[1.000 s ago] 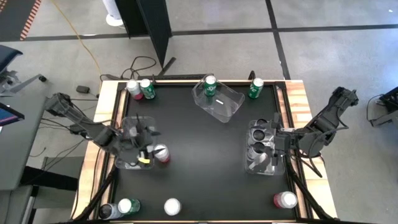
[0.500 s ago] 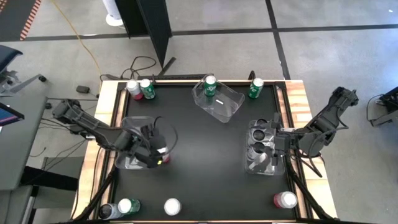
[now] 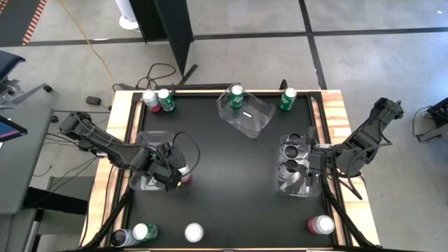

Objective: Sort soda cans
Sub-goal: Put the middle left pink white soda can into the left transparent bin

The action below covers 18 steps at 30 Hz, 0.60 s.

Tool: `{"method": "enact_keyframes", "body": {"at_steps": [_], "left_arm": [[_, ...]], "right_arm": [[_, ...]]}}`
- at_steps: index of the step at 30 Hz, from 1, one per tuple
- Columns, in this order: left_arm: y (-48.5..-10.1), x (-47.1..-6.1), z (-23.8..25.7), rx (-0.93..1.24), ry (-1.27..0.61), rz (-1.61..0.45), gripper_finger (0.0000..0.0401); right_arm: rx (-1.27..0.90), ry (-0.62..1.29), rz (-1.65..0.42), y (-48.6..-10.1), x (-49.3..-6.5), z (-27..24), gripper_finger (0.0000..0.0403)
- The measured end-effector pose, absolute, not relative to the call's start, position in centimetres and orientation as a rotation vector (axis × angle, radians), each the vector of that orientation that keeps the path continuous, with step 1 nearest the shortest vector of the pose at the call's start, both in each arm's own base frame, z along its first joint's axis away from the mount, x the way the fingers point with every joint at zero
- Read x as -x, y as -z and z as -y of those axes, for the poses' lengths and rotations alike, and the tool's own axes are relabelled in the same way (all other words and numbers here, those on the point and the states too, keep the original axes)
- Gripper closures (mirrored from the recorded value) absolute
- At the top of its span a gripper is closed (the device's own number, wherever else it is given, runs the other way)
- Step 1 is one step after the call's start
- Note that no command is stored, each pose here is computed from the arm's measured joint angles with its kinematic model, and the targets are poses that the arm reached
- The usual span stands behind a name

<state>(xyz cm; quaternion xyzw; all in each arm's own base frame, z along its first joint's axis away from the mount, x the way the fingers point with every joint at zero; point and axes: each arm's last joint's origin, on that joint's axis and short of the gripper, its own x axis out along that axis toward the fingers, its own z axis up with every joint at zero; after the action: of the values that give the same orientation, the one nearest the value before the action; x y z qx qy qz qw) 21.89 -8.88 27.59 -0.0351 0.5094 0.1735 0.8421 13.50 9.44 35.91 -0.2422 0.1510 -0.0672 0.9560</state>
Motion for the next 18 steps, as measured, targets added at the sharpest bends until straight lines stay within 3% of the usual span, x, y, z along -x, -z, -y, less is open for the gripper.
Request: {"method": "enact_keyframes", "body": {"at_steps": [18], "left_arm": [[-27.55,-22.31,8.21,0.13,-0.354,-1.095,0.0047]], "right_arm": [[0.489,0.137,-0.311,-35.85,-13.48,-9.42,0.0074]]}}
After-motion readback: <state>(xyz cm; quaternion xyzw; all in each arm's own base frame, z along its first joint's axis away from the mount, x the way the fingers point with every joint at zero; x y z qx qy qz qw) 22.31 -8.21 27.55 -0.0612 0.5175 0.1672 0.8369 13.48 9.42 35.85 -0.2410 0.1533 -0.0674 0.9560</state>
